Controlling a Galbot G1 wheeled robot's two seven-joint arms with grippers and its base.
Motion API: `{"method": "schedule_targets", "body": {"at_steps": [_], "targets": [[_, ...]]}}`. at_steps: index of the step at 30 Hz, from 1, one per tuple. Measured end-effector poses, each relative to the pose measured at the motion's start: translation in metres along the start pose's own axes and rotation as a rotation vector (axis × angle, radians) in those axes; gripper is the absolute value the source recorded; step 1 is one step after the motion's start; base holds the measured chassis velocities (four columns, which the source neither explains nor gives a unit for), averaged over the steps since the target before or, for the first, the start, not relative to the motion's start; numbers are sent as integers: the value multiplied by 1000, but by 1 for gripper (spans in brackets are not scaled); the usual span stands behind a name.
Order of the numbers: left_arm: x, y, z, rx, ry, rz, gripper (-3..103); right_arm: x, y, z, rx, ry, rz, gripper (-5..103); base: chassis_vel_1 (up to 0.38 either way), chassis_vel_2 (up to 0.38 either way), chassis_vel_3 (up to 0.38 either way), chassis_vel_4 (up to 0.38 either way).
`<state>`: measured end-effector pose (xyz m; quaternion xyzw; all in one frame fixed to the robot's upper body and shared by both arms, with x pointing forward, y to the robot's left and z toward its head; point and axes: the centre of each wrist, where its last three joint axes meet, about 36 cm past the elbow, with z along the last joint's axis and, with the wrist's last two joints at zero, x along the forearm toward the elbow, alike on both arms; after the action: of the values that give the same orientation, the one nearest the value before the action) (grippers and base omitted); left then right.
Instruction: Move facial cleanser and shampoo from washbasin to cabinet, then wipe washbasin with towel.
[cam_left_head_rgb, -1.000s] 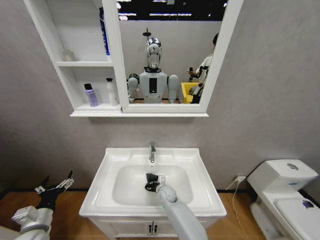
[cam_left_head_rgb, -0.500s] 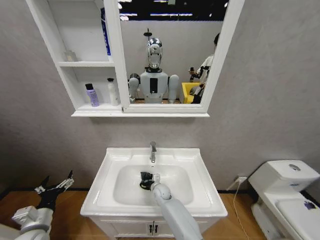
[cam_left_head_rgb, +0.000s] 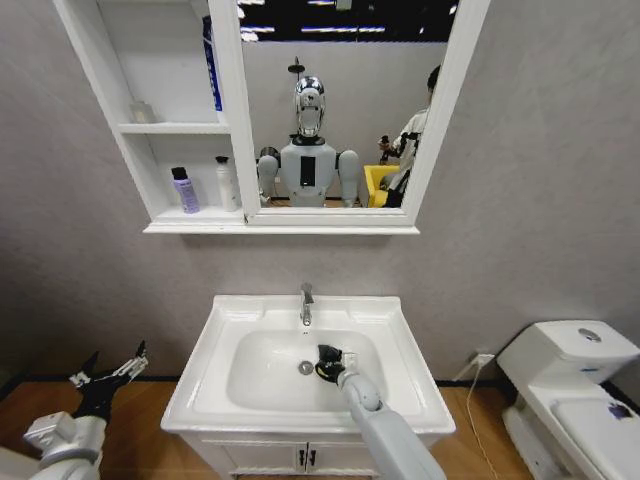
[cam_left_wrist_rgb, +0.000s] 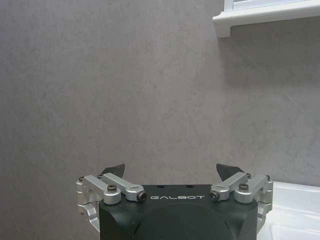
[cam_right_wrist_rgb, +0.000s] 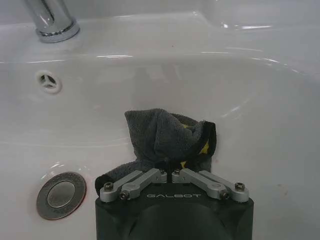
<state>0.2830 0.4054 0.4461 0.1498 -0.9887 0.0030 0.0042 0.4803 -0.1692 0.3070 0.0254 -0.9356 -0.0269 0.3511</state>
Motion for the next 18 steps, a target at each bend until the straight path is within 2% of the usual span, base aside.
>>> {"method": "schedule_targets", "body": {"at_steps": [3, 5, 6, 9, 10, 13, 14, 17, 18], "targets": [[0, 0, 0, 0, 0, 0, 100, 4, -13, 0, 6, -26, 41, 0, 0, 0, 0, 0], [0, 0, 0, 0, 0, 0, 100, 9, -21, 1, 65, -78, 92, 0, 0, 0, 0, 0], [0, 0, 0, 0, 0, 0, 100, 9, -21, 1, 65, -78, 92, 0, 0, 0, 0, 0], [0, 0, 0, 0, 0, 0, 100, 20, -26, -3, 163, -168, 150, 0, 0, 0, 0, 0], [0, 0, 0, 0, 0, 0, 100, 20, -26, -3, 163, -168, 150, 0, 0, 0, 0, 0], [0, 0, 0, 0, 0, 0, 100, 30, -26, -13, 234, -285, 176, 0, 0, 0, 0, 0], [0, 0, 0, 0, 0, 0, 100, 30, -26, -13, 234, -285, 176, 0, 0, 0, 0, 0], [0, 0, 0, 0, 0, 0, 100, 40, -26, -32, 281, -436, 181, 0, 0, 0, 0, 0], [0, 0, 0, 0, 0, 0, 100, 40, -26, -32, 281, -436, 181, 0, 0, 0, 0, 0]]}}
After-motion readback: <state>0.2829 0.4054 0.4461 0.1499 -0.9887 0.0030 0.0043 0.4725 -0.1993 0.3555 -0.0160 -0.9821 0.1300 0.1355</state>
